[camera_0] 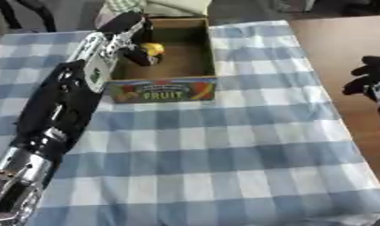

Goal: Pick up objects on the table and place them in the box.

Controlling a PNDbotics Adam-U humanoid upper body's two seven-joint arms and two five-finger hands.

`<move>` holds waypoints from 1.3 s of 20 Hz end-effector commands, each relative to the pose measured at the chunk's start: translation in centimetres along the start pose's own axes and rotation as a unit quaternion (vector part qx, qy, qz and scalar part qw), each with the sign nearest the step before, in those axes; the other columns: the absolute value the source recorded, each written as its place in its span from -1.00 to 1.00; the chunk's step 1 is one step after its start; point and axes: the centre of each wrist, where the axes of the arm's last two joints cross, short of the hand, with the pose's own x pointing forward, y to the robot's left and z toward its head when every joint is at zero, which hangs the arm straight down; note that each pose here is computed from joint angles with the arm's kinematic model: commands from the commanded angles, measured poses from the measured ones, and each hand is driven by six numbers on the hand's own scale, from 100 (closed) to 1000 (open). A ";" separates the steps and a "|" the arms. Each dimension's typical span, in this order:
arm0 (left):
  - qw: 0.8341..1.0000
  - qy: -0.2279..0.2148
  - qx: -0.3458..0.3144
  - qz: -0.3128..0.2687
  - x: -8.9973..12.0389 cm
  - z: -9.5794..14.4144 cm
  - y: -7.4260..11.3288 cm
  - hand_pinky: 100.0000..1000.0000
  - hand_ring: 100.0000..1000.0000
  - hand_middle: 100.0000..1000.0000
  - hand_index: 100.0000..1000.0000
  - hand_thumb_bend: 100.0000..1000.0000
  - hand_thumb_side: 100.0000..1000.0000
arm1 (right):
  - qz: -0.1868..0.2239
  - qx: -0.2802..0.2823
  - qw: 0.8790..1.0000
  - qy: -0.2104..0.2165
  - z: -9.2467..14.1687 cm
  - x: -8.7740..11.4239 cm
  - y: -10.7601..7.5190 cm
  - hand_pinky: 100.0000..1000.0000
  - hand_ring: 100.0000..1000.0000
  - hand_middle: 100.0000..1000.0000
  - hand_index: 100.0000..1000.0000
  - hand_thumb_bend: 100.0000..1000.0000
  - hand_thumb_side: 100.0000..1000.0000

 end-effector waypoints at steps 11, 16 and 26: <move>0.980 -0.050 0.183 0.055 -1.5 3.1 3.6 0.35 0.29 0.28 0.45 0.47 0.08 | 0.005 -0.009 1.000 -0.006 -0.1 0.4 -0.7 0.06 0.04 0.12 0.52 -1.00 -0.21; 0.959 -0.040 0.260 0.106 -4.5 6.5 3.2 0.30 0.24 0.24 0.42 0.34 0.10 | 0.008 -0.017 1.000 -0.005 0.1 0.3 -1.0 0.06 0.04 0.12 0.52 -1.00 -0.22; 0.927 0.069 0.311 0.199 -7.3 13.2 0.0 0.22 0.12 0.12 0.35 0.22 0.10 | 0.012 -0.027 1.000 -0.004 0.3 0.4 -1.4 0.06 0.04 0.12 0.52 -1.00 -0.21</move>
